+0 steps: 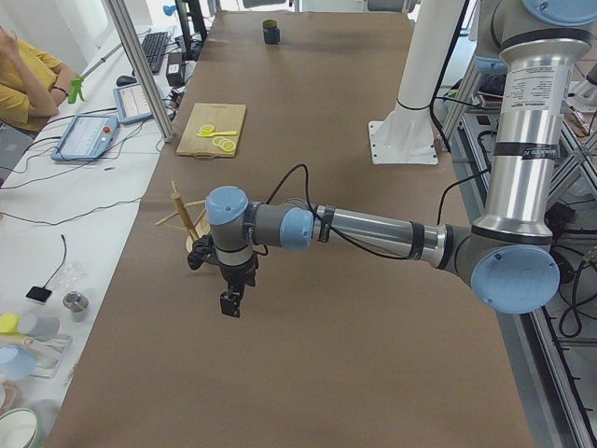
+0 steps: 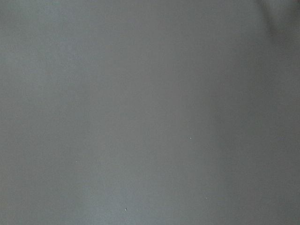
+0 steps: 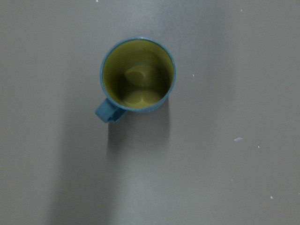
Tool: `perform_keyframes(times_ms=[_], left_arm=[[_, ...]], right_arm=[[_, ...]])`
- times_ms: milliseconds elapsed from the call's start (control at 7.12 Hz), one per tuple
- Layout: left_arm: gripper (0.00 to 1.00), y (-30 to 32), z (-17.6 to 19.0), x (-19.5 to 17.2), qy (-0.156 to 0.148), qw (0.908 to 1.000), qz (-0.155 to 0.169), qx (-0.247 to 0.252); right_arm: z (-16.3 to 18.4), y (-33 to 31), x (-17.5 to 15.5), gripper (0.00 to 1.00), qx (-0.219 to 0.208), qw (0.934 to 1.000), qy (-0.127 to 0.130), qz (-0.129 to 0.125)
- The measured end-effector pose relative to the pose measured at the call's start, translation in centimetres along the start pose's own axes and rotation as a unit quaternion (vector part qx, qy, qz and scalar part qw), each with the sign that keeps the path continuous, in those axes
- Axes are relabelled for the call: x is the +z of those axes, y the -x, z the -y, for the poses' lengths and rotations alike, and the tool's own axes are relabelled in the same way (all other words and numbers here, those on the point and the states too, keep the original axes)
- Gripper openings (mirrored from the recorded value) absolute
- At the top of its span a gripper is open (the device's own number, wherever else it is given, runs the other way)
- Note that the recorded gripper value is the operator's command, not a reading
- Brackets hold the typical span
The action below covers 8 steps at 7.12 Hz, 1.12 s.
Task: Hang cup on storage rack
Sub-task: 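Carry the blue mug with the right gripper toward the table center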
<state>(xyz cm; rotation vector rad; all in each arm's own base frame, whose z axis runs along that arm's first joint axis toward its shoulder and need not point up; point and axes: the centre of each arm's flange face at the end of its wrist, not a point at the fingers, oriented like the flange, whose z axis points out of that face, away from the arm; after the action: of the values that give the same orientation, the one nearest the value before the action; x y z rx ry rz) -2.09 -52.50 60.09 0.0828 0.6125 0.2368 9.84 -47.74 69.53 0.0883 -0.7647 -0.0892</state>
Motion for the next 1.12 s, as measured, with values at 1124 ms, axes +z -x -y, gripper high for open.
perform_keyframes(times_ms=[1124], left_arm=[[0.98,-2.7,-1.3,-0.4,-0.015,0.9946,-0.102,0.005]], right_arm=[[-3.8,-1.8,0.8,1.0,-0.032,0.9986,0.017,0.039]])
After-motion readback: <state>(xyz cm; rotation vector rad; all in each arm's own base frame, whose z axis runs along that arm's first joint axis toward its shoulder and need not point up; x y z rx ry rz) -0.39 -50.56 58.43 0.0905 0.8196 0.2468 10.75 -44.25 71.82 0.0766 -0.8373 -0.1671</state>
